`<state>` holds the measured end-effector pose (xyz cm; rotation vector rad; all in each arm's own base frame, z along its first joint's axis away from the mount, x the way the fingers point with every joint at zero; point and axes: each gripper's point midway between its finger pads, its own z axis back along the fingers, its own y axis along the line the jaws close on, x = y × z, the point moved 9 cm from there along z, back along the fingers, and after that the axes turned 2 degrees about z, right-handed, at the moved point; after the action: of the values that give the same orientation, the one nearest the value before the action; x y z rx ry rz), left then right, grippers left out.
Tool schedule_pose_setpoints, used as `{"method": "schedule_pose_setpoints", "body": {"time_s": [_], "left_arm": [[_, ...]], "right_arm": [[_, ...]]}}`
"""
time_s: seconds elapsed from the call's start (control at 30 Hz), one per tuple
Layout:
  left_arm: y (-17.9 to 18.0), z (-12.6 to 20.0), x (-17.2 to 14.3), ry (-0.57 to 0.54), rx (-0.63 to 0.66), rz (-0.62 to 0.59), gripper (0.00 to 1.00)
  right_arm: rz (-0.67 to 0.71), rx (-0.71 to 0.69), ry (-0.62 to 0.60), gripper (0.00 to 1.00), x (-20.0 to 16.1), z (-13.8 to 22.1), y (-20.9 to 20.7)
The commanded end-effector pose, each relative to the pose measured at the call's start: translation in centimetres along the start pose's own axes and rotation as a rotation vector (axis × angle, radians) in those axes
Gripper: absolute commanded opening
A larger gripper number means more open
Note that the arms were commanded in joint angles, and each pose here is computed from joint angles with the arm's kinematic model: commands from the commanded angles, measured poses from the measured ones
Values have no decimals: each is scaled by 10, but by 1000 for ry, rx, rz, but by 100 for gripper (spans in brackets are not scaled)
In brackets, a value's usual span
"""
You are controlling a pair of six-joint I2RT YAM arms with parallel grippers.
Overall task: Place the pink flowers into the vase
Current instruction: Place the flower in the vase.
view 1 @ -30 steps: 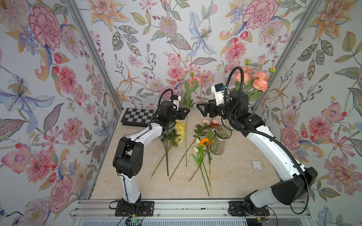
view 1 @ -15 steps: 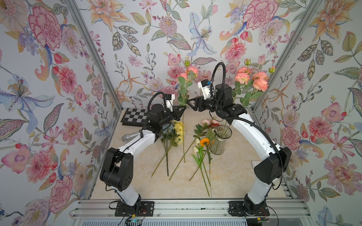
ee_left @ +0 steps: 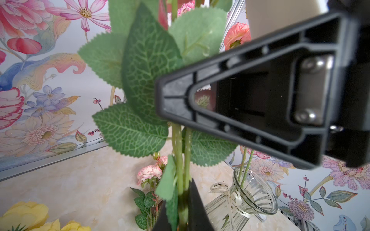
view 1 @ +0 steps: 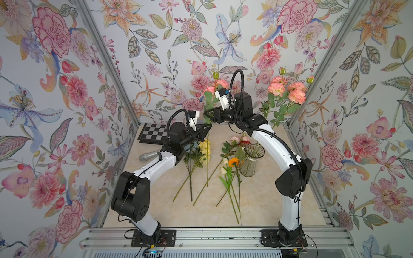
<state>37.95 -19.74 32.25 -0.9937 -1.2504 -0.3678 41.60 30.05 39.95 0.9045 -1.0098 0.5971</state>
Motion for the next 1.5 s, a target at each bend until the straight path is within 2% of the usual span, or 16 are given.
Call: {"method": "schedule_pose_setpoints", "body": {"time_s": [0.0, 0.17, 0.3, 0.43, 0.5, 0.67, 0.7, 0.9, 1.1, 1.47], "left_arm": [[-10, 12, 20, -65, -38, -76, 4], [-7, 12, 21, -72, -45, -71, 5], [-4, 13, 22, -74, -48, -61, 7], [-1, 14, 22, -77, -53, -52, 17], [0, 15, 21, -79, -62, -46, 29], [1, 21, 20, -82, -102, -25, 95], [1, 23, 19, -82, -108, -23, 99], [-2, 39, 20, -95, -118, -41, 99], [7, 50, 17, -79, -54, -53, 99], [27, 38, 9, 12, 54, -41, 99]], "right_arm": [[18, 55, -16, 33, 7, -3, 10], [17, 66, -22, 17, 10, -4, 12], [30, 74, -42, 9, 17, 1, 18], [44, 73, -67, 5, 26, 9, 25], [56, 63, -83, 3, 31, 14, 28], [92, 19, -129, 0, 44, 31, 35], [100, 10, -141, 0, 48, 36, 37], [172, -81, -235, 0, 74, 80, 47], [227, -220, -350, 0, 98, 142, 55], [343, -455, -505, 0, 117, 248, 89]]}}
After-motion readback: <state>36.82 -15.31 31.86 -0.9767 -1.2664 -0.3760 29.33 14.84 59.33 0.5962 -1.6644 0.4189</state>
